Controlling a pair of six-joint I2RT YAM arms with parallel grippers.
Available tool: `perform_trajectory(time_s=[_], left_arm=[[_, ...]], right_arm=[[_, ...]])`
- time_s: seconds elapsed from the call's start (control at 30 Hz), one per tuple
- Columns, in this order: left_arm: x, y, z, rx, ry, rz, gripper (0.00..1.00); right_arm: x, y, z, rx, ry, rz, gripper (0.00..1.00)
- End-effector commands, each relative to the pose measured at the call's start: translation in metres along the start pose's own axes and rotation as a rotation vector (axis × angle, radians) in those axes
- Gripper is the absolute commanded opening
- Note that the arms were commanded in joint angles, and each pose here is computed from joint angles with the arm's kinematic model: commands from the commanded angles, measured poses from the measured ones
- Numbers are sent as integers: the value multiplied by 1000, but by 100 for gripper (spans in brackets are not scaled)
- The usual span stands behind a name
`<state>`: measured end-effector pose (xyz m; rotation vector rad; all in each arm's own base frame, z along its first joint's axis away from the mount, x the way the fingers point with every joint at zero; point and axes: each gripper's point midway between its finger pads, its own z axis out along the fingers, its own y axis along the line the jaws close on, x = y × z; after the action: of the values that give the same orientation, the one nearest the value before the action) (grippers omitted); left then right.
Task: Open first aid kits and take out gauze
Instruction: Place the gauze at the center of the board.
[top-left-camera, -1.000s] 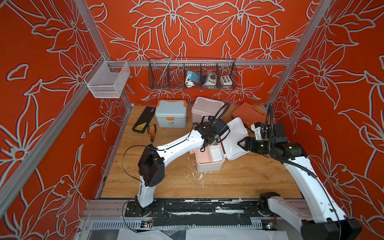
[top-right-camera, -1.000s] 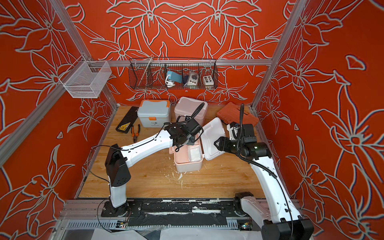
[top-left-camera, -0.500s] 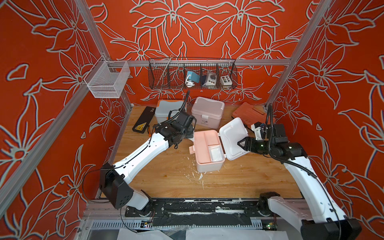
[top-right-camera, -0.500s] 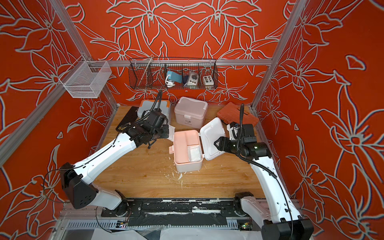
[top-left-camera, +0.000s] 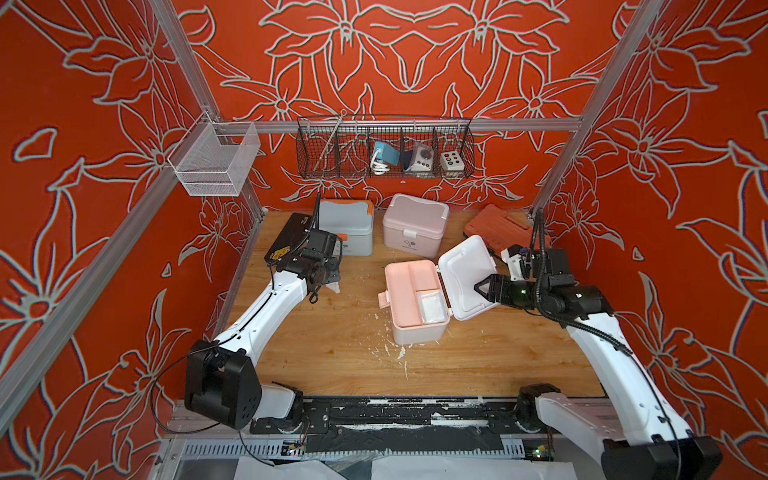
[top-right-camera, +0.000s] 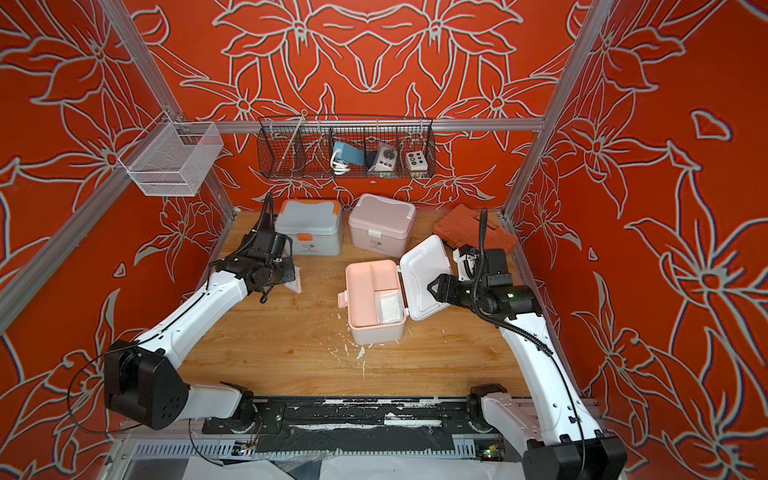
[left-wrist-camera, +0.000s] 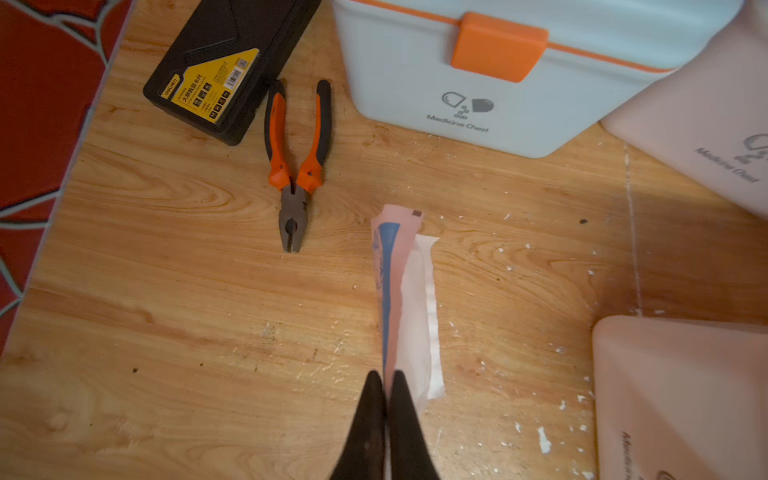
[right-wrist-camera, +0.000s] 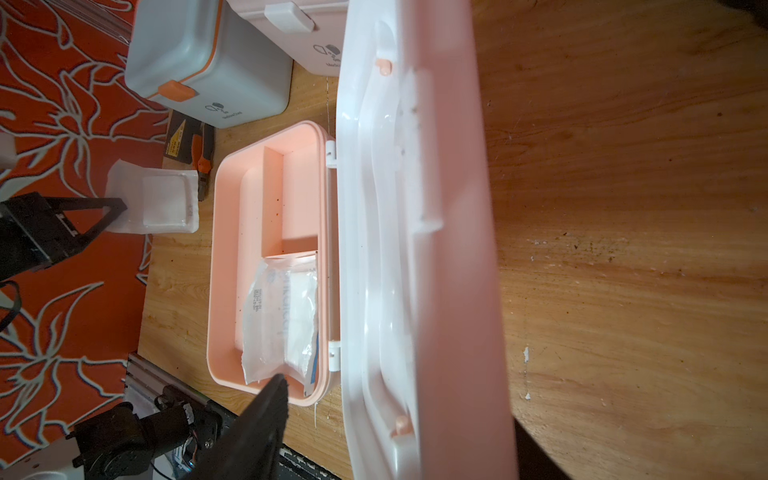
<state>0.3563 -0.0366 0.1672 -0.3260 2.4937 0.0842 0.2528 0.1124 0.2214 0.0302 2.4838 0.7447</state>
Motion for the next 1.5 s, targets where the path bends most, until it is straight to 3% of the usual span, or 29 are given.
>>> perform_trajectory(time_s=[0.0, 0.7, 0.9, 1.13, 1.23, 1.37, 1.4, 1.47], left_arm=[[7, 10, 17, -36, 24, 50, 0], [64, 50, 65, -248, 152, 139, 0], [66, 60, 66, -310, 162, 131, 0], [59, 65, 59, -331, 130, 106, 48], [46, 58, 49, -290, 99, 82, 59], [22, 34, 23, -129, 21, 29, 83], [15, 26, 15, -75, 3, 17, 94], [2, 10, -4, 31, -33, -4, 98]], right_arm=[[1, 2, 2, -27, 4, 7, 67], [4, 9, 2, -64, 29, 17, 66], [1, 11, 2, -65, 32, 14, 66], [4, 10, 4, -73, 39, 21, 67], [3, 11, 4, -78, 34, 20, 67], [3, 11, 5, -82, 29, 22, 68], [3, 11, 5, -79, 25, 21, 68], [2, 10, 5, -74, 19, 21, 69]])
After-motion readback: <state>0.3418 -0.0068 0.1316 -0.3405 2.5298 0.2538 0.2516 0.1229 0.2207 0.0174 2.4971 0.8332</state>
